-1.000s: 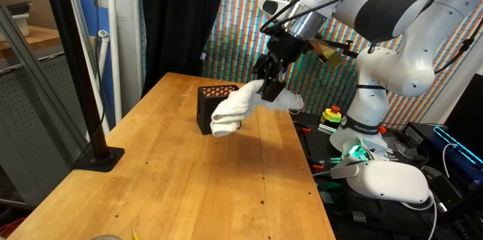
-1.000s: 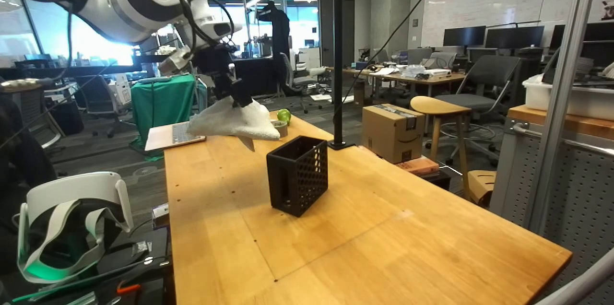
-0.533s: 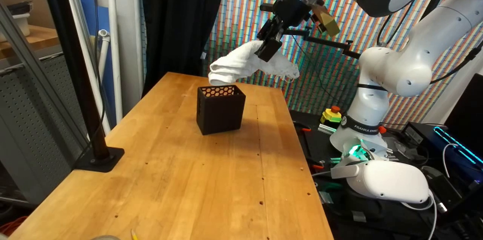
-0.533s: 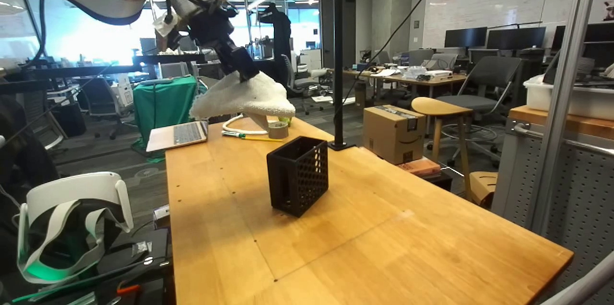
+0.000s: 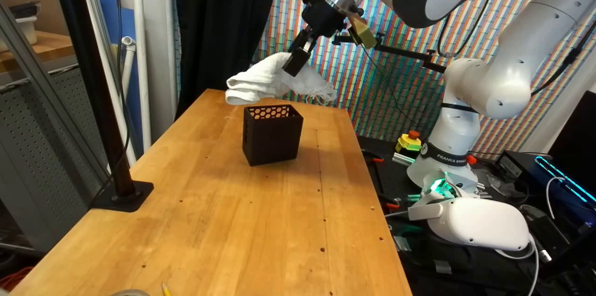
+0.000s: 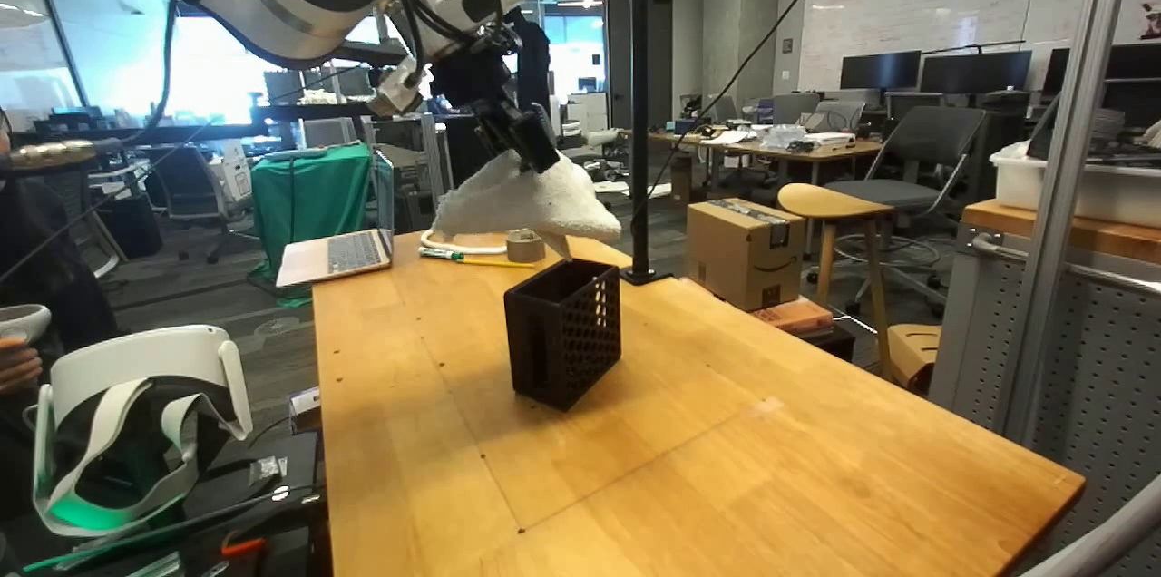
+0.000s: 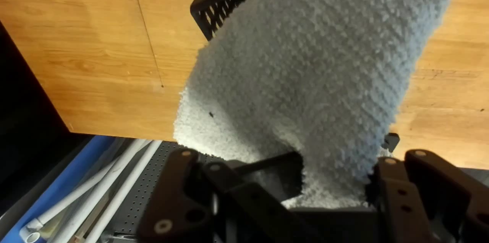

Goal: Pick up the towel and put it in the object

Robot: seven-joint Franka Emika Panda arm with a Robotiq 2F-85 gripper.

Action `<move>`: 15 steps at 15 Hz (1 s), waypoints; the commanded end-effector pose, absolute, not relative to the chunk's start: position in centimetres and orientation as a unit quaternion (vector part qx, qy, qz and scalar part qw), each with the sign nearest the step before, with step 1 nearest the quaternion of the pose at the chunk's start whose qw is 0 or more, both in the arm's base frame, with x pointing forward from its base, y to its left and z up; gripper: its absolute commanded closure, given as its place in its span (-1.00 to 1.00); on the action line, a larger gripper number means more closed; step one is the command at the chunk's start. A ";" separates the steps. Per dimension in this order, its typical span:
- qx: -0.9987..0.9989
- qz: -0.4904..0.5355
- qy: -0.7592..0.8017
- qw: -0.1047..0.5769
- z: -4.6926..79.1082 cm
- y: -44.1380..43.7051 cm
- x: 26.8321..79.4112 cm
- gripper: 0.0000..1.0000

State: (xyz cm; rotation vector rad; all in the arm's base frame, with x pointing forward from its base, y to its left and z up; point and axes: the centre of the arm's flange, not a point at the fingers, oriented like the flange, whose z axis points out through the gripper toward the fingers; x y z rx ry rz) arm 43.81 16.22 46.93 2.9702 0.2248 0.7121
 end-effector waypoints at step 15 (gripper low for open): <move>0.968 0.125 -0.133 -0.171 42.1 16.7 43.5 0.98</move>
